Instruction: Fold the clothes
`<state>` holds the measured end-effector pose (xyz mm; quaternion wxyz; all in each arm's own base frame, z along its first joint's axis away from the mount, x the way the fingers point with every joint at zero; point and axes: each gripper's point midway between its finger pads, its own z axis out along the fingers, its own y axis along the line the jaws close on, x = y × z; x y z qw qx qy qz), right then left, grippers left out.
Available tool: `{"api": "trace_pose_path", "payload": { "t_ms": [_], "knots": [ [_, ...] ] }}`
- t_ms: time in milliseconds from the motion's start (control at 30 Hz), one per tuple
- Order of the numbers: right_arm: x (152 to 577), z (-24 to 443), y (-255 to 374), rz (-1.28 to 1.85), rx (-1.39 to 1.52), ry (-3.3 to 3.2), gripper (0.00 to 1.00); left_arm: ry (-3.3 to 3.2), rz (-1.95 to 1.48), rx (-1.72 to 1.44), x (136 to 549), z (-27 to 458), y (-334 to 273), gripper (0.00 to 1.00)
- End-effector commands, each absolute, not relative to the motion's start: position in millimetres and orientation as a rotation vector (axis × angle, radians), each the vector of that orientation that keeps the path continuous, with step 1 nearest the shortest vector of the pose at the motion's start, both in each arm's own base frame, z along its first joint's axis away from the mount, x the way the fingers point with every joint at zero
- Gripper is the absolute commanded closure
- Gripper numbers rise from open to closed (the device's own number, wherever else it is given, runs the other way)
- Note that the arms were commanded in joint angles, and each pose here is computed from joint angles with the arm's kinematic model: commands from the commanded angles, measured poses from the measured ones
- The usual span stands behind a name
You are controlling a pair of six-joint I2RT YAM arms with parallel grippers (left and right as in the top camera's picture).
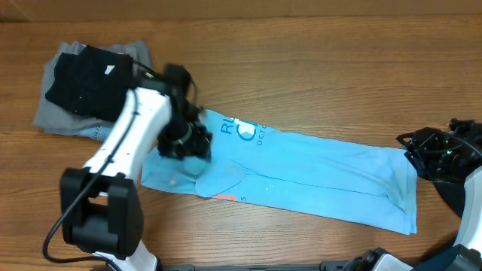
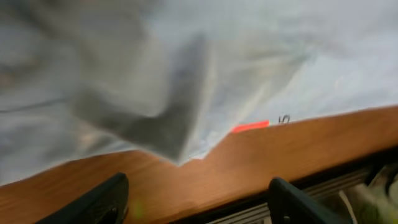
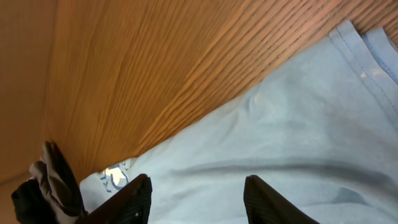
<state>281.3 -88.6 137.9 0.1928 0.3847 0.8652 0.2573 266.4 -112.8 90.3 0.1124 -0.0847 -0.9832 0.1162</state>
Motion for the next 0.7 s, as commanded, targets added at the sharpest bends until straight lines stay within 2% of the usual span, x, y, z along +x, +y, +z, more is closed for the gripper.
{"api": "trace_pose_path", "payload": {
  "t_ms": [0, 200, 300, 433, 600, 667],
  "knots": [
    [283, 140, -88, 0.726, 1.048, 2.426, 0.48, -2.807, 0.407, -0.296, 237, 68, -138, 0.25],
    [281, 133, -87, 0.730, 1.056, 2.428, 0.47, -2.846, 0.292, -0.559, 232, 45, -153, 0.32],
    [281, 131, -86, 0.732, 1.059, 2.430, 0.47, -2.861, 0.209, -0.877, 237, 39, -171, 0.33],
    [280, 131, -86, 0.731, 1.058, 2.430, 0.47, -2.873, 0.016, -1.144, 245, 35, -184, 0.32],
    [280, 131, -86, 0.731, 1.058, 2.430, 0.47, -2.819, -0.104, -1.327, 239, 31, -194, 0.48],
    [280, 131, -86, 0.731, 1.058, 2.430, 0.47, -2.810, -0.115, -1.348, 237, 29, -194, 0.50]
  ]
}}
